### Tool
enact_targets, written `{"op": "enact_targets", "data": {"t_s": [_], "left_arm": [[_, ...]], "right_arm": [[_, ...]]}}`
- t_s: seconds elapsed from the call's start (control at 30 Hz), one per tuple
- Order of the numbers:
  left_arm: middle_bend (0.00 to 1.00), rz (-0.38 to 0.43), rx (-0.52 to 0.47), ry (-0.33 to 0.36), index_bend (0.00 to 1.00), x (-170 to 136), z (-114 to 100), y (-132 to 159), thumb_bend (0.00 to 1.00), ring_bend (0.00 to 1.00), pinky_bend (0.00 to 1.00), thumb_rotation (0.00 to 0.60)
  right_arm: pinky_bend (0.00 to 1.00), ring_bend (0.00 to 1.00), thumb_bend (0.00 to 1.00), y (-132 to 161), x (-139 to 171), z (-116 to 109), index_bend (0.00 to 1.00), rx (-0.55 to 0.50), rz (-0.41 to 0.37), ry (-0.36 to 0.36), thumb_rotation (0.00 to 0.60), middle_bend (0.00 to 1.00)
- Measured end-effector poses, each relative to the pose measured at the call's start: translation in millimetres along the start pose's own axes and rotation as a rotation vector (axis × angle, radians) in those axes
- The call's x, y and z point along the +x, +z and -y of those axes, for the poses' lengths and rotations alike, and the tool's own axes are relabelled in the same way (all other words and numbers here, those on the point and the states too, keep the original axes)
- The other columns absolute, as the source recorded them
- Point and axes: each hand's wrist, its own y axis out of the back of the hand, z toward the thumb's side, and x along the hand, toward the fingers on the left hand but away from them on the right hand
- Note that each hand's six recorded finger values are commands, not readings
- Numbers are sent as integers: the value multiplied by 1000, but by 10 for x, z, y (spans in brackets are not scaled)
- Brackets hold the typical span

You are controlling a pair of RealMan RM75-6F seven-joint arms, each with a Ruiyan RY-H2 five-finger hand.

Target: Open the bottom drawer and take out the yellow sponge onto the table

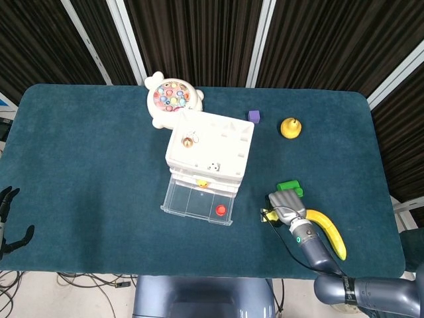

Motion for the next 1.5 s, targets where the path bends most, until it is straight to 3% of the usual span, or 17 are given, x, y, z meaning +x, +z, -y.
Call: {"op": "enact_targets", "data": {"t_s": [0.27,0.47,0.6,0.7,0.8,0.87,0.97,1.03,1.23,1.4,1.5], "left_arm": [[0,-2,0,3,34,8,-15,-13,360,0,16,600],[0,3,3,8,34,6,-15,-2,360,0,15,600],[0,6,5,9,34,-1,-9,8,361,0,14,600],[0,8,6,10,34,-4,-6,17,360,0,14,600],[0,9,7,10,34,-4,-1,23,360,0,11,600],[0,9,9,10,34,-3,1,29,360,0,3,600],[0,13,12,11,34,-7,6,41,360,0,0,600],[0,14,14,14,34,-9,4,46,360,0,0,600],[0,18,18,22,34,-17,2,56,361,0,0,600],[0,29,14,28,34,-25,-10,79,360,0,0,600],[0,41,6,32,34,-35,-22,102,361,0,0,600]], "right_arm": [[1000,1000,187,-15,36,23,244,2,24,56,600,1000],[1000,1000,187,-96,189,-145,200,-4,41,44,600,987],[973,956,186,-252,357,-306,194,-33,71,31,600,830],[772,842,186,-431,537,-453,186,-60,110,5,600,686],[520,718,183,-617,735,-589,182,-85,150,-43,600,523],[406,556,175,-715,844,-636,176,-105,170,-85,600,384],[330,368,145,-839,976,-645,138,-129,184,-147,600,233],[304,309,125,-952,1072,-624,116,-126,194,-191,600,176],[248,233,97,-1368,1454,-424,68,-67,266,-322,600,100],[232,226,87,-1482,1745,-268,44,-49,296,-425,600,84],[232,215,87,-1480,1861,-150,33,-31,293,-443,600,66]]}}
